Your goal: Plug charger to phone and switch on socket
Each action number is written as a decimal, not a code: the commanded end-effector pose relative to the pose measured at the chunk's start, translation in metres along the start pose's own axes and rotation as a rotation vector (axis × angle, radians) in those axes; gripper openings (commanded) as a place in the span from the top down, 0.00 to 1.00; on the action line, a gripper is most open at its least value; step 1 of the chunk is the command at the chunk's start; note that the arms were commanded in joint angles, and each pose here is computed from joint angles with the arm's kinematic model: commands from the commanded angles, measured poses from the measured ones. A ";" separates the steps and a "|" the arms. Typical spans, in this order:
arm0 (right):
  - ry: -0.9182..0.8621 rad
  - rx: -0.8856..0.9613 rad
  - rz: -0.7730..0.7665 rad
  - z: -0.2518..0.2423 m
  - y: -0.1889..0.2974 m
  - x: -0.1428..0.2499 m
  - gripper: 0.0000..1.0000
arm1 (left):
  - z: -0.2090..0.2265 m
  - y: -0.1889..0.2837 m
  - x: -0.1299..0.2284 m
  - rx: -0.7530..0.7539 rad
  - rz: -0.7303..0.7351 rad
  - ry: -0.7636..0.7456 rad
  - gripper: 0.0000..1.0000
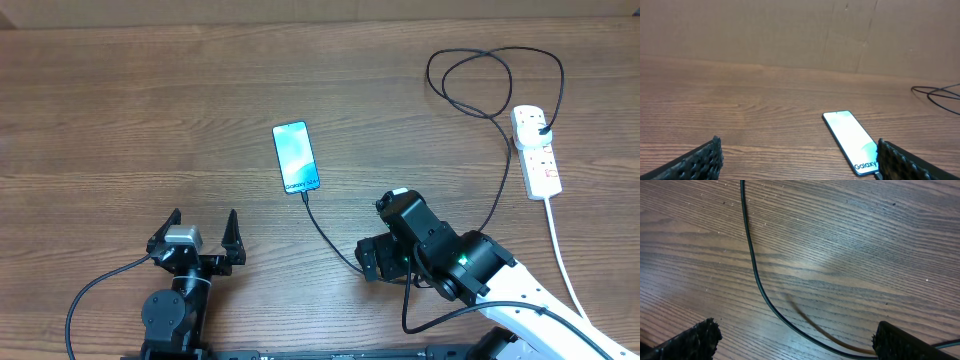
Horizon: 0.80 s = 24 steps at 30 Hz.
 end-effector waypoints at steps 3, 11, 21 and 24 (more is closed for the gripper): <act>0.000 0.003 -0.003 0.000 -0.001 0.000 0.00 | 0.000 0.000 0.000 0.009 -0.008 0.004 0.00; 0.000 0.003 -0.003 0.000 -0.001 0.000 0.00 | 0.000 0.000 0.000 0.009 -0.008 0.004 0.00; 0.000 0.003 -0.003 0.000 -0.001 0.000 0.00 | 0.000 0.000 0.000 0.009 -0.007 0.004 0.00; 0.000 0.011 0.008 -0.001 -0.001 0.002 0.00 | 0.000 0.000 0.000 0.009 -0.007 0.004 0.01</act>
Point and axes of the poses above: each gripper's point midway between its finger pads, its own y axis back along the fingers, its own z axis along the line the jaws close on, x = y × z, the point moved 9 cm from there along y, back along the fingers, and after that the axes turned 10 degrees about -y, right-handed, at the moved point
